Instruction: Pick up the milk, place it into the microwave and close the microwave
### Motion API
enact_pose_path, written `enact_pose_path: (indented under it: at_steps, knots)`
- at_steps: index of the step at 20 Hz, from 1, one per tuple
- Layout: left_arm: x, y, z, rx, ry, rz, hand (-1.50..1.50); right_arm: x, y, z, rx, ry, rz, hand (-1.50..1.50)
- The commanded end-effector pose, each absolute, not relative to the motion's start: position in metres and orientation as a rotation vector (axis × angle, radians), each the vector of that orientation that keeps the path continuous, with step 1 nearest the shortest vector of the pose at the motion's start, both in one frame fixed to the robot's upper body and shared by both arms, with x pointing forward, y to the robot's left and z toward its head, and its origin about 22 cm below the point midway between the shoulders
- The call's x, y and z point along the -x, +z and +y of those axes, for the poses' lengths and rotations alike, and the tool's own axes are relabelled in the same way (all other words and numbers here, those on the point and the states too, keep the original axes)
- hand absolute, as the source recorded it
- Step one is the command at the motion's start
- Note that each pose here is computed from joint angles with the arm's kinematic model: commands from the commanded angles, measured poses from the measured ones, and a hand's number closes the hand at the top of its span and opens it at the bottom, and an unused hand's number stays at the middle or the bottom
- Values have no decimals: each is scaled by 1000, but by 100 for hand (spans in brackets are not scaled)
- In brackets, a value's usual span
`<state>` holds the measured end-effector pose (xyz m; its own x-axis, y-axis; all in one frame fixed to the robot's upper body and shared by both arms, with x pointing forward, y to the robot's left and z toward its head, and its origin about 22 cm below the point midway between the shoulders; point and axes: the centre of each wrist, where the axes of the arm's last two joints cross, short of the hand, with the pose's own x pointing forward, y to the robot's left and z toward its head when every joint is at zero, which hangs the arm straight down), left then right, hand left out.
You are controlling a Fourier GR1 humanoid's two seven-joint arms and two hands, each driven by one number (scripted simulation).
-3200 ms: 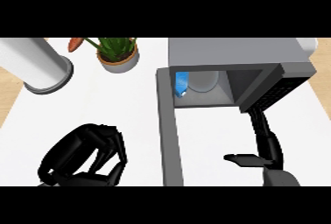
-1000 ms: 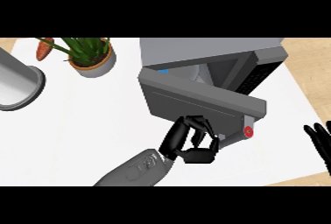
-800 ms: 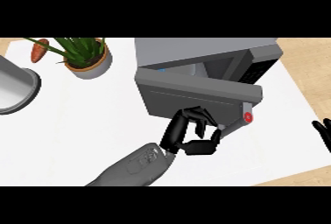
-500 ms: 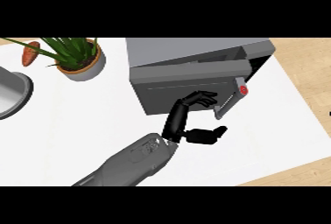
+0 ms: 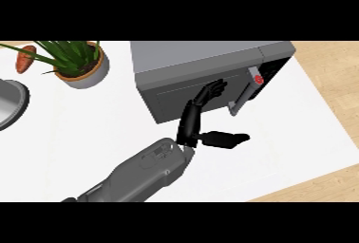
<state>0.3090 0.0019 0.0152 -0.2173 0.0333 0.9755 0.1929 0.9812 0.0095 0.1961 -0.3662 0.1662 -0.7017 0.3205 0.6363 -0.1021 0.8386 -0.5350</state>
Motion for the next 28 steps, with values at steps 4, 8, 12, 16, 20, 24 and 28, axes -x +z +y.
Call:
enact_pose_path:
  at_steps: [4, 8, 12, 16, 20, 24, 28]
  knots:
    - [-328, 28, 3, 106, -52, -1796, -150, -207, 182, -372, 236, 754, -2265, 150]
    - [-332, 32, 2, 121, -41, -1801, -150, -211, 186, -372, 252, 760, -2275, 150]
    - [-332, 31, 2, 139, -44, -1817, -150, -217, 193, -370, 255, 778, -2287, 150]
    - [-335, 31, 2, 129, -36, -1827, -150, -222, 196, -372, 269, 775, -2289, 150]
    - [-329, 27, 0, 155, -53, -1846, -150, -232, 147, -353, -118, 468, -2275, -150]
    - [-333, 28, 2, 140, -31, -1837, -150, -236, 141, -354, -199, 446, -2229, -150]
    - [-336, 29, 1, 142, -36, -1854, -150, -244, 145, -362, -229, 432, -2211, -150]
